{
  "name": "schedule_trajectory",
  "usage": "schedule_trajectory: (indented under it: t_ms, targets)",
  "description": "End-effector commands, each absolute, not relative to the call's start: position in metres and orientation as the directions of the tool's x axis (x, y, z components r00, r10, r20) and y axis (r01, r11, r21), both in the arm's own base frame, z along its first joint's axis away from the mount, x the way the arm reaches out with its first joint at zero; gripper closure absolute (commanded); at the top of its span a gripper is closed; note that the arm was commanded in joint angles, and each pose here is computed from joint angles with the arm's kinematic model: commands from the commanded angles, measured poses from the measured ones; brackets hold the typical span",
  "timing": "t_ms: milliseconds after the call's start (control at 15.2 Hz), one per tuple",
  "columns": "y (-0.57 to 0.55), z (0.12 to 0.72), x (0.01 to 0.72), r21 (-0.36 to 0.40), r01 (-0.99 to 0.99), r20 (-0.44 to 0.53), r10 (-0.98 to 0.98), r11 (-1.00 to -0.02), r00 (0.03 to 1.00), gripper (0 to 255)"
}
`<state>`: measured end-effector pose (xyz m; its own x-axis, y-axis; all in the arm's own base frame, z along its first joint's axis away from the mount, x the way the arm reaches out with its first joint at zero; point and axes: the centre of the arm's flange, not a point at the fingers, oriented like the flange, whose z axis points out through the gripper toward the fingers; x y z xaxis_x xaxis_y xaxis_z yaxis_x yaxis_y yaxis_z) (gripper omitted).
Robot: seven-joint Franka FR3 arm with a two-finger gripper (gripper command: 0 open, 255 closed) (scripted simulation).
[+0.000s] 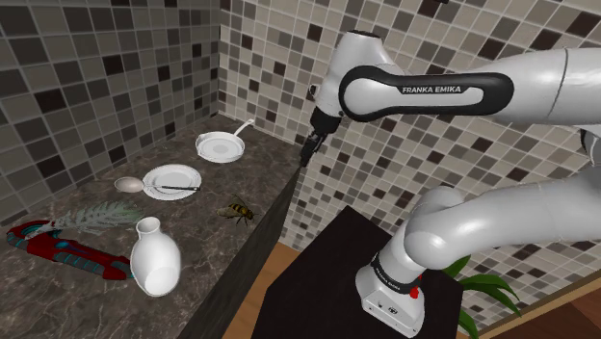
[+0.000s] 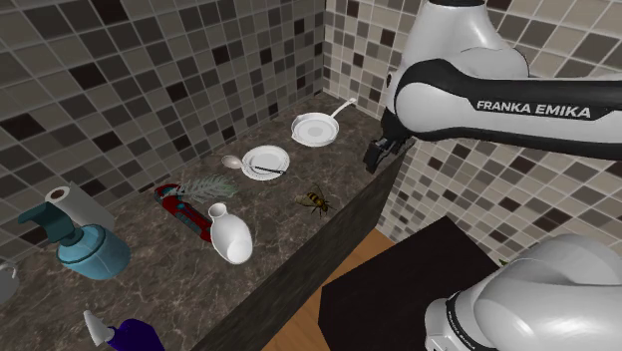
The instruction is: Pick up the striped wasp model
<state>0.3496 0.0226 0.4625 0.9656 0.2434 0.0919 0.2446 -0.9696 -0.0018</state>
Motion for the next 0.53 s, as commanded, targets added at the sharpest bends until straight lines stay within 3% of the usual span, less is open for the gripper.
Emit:
schedule_trajectory:
  t_ms: [0, 462]
  targets:
    - [0.023, 0.438, 0.358, -0.013, 0.26, 0.108, 0.257, -0.966, 0.96, 0]
    - [0.032, 0.355, 0.394, -0.052, 0.311, 0.152, 0.3, -0.949, 0.942, 0]
